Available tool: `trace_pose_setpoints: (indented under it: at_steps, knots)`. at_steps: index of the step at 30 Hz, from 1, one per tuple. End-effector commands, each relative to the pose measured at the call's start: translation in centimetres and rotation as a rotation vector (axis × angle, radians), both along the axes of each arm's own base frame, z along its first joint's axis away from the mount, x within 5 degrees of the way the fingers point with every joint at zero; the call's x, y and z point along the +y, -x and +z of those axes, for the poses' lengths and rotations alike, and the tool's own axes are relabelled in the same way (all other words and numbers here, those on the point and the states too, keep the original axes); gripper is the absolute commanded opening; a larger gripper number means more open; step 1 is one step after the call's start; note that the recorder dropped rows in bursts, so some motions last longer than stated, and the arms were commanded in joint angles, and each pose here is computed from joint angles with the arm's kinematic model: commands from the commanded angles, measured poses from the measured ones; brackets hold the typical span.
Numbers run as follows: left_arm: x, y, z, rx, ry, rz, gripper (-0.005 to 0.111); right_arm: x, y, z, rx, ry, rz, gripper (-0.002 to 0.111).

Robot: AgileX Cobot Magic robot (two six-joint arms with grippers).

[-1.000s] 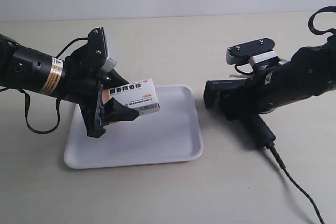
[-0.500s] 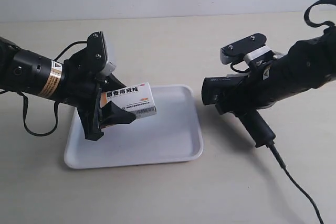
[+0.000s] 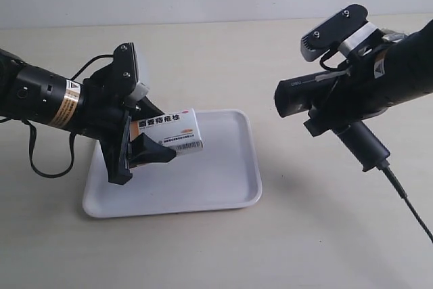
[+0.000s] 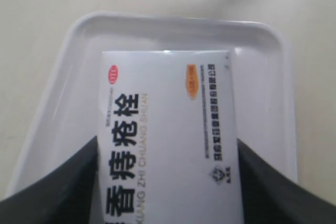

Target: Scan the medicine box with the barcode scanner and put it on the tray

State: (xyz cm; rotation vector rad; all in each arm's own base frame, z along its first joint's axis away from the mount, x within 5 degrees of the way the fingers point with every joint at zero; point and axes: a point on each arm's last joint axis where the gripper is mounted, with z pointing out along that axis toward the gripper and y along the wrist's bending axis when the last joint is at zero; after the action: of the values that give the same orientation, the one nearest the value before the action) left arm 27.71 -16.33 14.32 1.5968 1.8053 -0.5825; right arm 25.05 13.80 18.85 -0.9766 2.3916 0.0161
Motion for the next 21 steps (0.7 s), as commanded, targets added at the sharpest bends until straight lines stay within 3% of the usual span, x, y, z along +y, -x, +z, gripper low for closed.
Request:
trace_pose_setpoints:
  at_steps: [1, 7, 14, 18, 21]
  knots:
    - [-0.2, 0.3, 0.0, 0.001, 0.016, -0.031, 0.0, 0.2, -0.8, -0.8, -0.022, 0.032, 0.014, 0.0]
    - [-0.2, 0.4, 0.1, 0.002, 0.021, -0.037, 0.0, 0.0, -1.3, -1.7, -0.033, 0.068, -0.022, 0.0]
    - [-0.2, 0.2, -1.2, 0.035, 0.001, -0.027, 0.0, 0.4, -1.6, -2.2, -0.023, -0.02, -0.101, 0.0]
    - [0.2, -1.3, -4.8, 0.113, -0.036, 0.209, 0.0, 1.3, -2.3, -5.5, 0.031, -0.057, -0.111, 0.0]
    - [0.4, -1.4, -6.1, 0.102, -0.075, 0.201, 0.0, 1.5, -2.4, -7.2, 0.073, -0.061, -0.138, 0.0]
